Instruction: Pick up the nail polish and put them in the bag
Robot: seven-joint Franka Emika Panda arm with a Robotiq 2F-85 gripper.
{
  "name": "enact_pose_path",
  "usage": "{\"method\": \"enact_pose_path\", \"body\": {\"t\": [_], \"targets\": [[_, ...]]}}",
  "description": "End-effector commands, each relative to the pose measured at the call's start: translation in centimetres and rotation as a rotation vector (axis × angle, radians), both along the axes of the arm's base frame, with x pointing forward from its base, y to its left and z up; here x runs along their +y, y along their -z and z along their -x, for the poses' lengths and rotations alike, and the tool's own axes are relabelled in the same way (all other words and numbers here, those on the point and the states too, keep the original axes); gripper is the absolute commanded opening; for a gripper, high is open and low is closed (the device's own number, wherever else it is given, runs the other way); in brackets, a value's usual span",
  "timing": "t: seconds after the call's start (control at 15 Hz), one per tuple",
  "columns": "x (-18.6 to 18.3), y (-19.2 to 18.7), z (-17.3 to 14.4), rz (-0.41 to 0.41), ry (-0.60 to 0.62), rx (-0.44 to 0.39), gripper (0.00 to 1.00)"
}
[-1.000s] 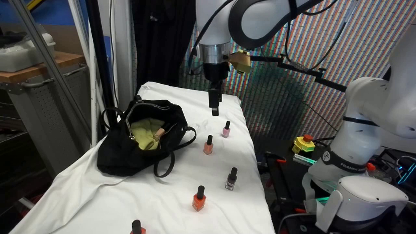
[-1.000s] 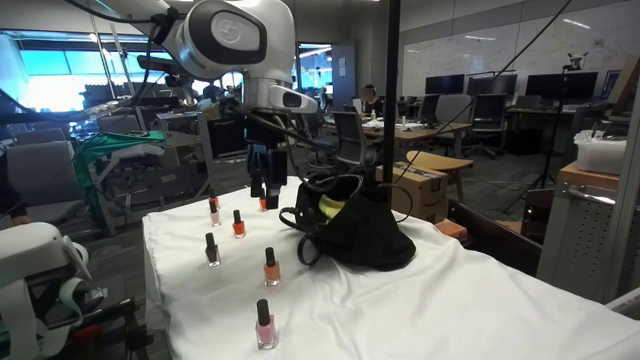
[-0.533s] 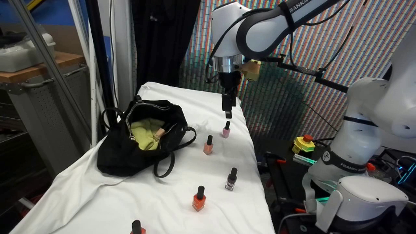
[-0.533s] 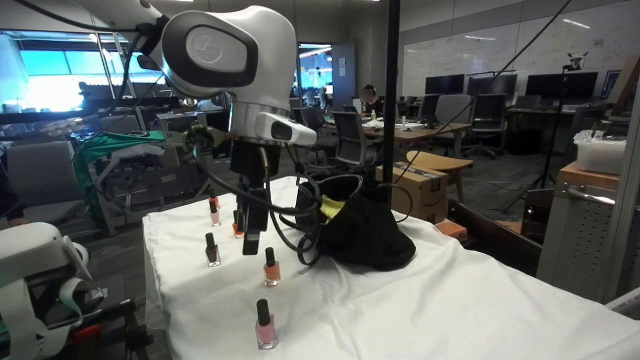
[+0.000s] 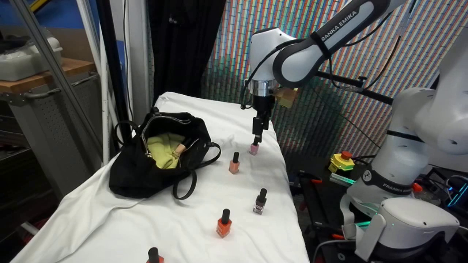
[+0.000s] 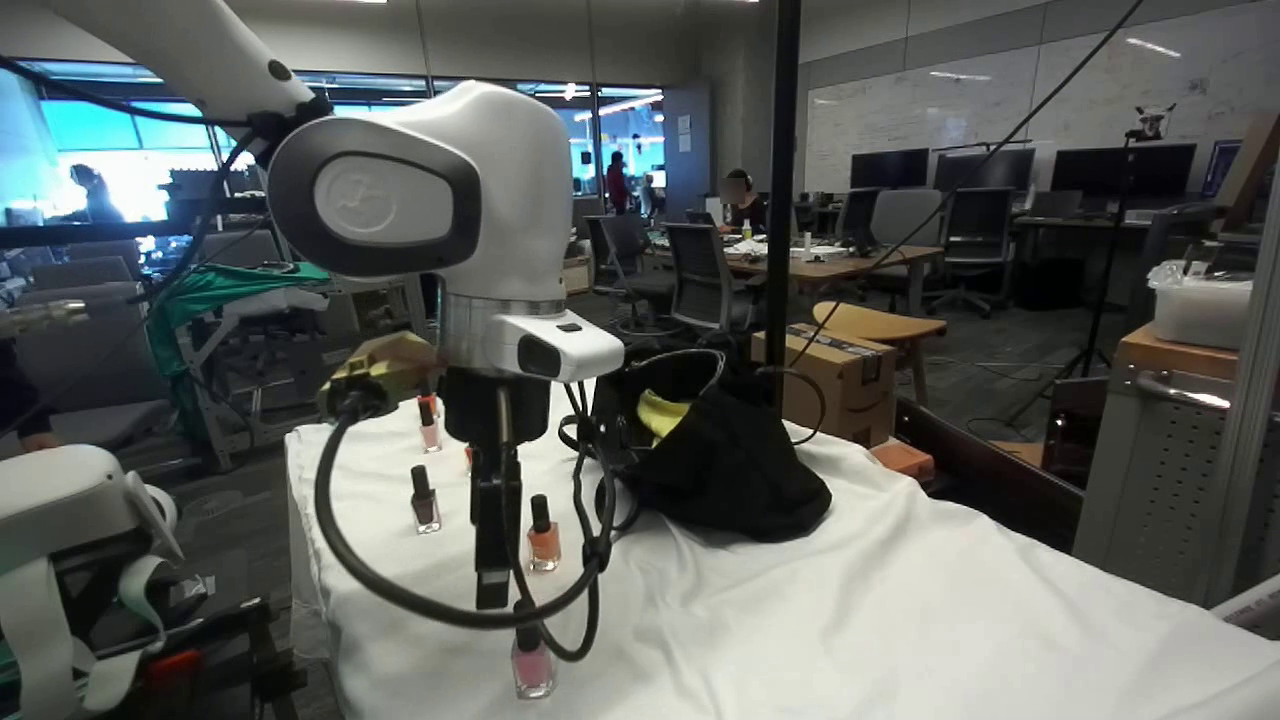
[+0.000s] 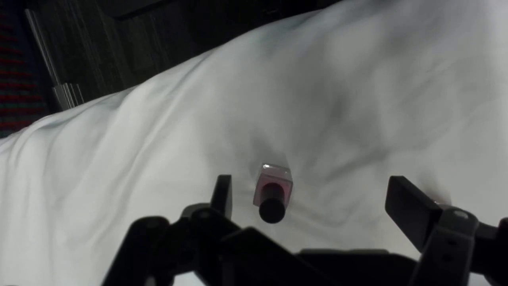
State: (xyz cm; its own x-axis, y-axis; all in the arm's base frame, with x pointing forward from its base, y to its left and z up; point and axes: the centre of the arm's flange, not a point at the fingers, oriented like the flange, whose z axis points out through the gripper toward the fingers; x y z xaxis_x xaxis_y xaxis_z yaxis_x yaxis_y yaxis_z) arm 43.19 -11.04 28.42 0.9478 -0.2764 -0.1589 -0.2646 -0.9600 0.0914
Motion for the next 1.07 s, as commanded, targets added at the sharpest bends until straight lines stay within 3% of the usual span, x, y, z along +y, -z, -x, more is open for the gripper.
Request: {"method": "enact_pose_path", "body": {"t": [0.0,0.6,1.0], "targets": [[-1.0,2.4,0.9,0.004,0.064,-0.065,1.00],[-2.2,6.8,0.4,-0.007,0.123,-0.178,1.00],[-3.0,8.6,0.4,-0.005,0.171,-0.178,1.00]]}}
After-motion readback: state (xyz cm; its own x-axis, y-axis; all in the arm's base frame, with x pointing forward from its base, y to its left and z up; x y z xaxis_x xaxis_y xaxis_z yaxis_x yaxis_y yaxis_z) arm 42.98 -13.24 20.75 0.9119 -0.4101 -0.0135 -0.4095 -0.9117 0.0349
